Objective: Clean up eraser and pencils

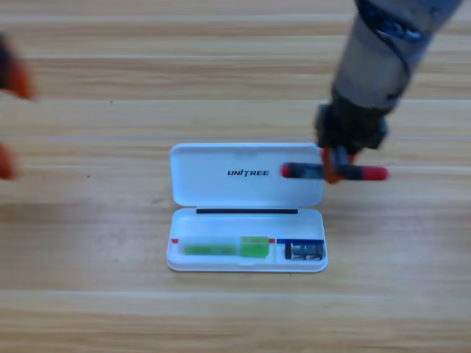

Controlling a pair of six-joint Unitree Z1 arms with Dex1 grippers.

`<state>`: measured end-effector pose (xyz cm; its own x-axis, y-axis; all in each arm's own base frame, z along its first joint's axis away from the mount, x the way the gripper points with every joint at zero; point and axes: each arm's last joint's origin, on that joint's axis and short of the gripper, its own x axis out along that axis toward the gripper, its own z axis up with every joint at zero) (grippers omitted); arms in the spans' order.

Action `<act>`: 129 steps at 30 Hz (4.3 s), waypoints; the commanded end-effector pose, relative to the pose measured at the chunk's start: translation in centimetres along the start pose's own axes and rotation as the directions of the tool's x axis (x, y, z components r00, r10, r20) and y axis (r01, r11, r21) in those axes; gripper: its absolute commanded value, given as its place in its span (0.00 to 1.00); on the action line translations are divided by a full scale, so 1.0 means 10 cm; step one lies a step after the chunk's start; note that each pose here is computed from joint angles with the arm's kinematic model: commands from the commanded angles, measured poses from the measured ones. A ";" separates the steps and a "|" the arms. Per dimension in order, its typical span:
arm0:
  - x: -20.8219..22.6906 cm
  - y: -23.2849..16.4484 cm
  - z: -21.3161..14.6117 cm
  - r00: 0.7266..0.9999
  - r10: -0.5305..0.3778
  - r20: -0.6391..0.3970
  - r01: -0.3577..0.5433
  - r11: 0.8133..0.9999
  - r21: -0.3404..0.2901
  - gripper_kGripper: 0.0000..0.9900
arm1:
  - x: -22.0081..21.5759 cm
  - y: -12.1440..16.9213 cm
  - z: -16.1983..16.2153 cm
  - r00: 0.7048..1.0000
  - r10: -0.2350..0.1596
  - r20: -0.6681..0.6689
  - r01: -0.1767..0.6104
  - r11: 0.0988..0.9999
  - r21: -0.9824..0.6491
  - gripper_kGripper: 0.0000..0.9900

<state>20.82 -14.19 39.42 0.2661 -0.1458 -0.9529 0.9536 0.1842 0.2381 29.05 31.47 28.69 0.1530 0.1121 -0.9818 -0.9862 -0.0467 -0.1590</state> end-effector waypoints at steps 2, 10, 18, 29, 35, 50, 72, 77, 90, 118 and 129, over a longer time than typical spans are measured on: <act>0.04 0.02 -0.52 0.999 -0.008 -0.046 0.002 0.989 -0.147 1.00 | 0.63 0.17 0.59 0.994 0.087 -0.061 -0.091 0.993 -0.076 0.00; 0.27 -0.07 -0.55 0.998 -0.065 -0.020 0.060 0.979 -0.193 1.00 | 0.85 0.20 0.85 0.993 0.094 -0.066 -0.100 0.991 -0.092 0.00; 0.35 -0.10 -0.57 0.996 -0.087 -0.023 0.080 0.975 -0.209 1.00 | 0.99 0.17 0.87 0.992 0.092 -0.088 -0.100 0.991 -0.091 0.00; 0.52 -0.14 -0.59 0.992 -0.120 -0.033 0.110 0.967 -0.228 1.00 | 0.91 0.16 0.86 0.994 0.082 -0.076 -0.088 0.994 -0.072 0.79; 0.57 -0.14 -0.59 0.992 -0.126 -0.031 0.115 0.966 -0.233 1.00 | 0.47 0.20 0.79 0.998 0.059 -0.006 -0.059 0.996 -0.067 0.95; 0.33 0.47 -0.33 0.977 0.109 0.182 -0.055 0.959 -0.279 1.00 | -1.56 0.99 -0.18 0.861 0.132 0.491 -0.099 0.991 -0.094 0.95; 2.35 1.53 0.39 0.918 -0.117 0.380 0.211 0.953 -0.218 0.27 | -1.83 1.41 -0.63 0.698 0.142 0.702 -0.154 0.987 -0.047 0.96; 2.55 1.40 0.41 0.898 -0.169 0.405 0.258 0.950 -0.177 0.00 | -1.85 1.44 -0.68 0.694 0.145 0.705 -0.156 0.987 -0.048 0.96; 2.79 1.20 0.29 0.885 -0.241 0.399 0.337 0.922 -0.191 0.00 | -1.85 1.48 -0.73 0.689 0.141 0.711 -0.155 0.987 -0.045 0.96; 2.12 0.92 0.54 0.844 -0.337 0.418 0.410 0.907 -0.096 0.00 | -1.77 1.46 -0.70 0.704 0.144 0.695 -0.175 0.984 -0.026 0.96; 2.01 0.72 0.55 0.852 -0.345 0.394 0.392 0.919 -0.044 0.00 | -1.75 1.44 -0.68 0.707 0.150 0.692 -0.184 0.983 -0.025 0.96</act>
<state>35.44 -20.30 23.73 -0.0093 -0.5895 -0.8077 0.9682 0.1965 -0.1546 12.56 21.84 43.76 -0.0649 0.7686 -0.6364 -0.9961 -0.0882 -0.0050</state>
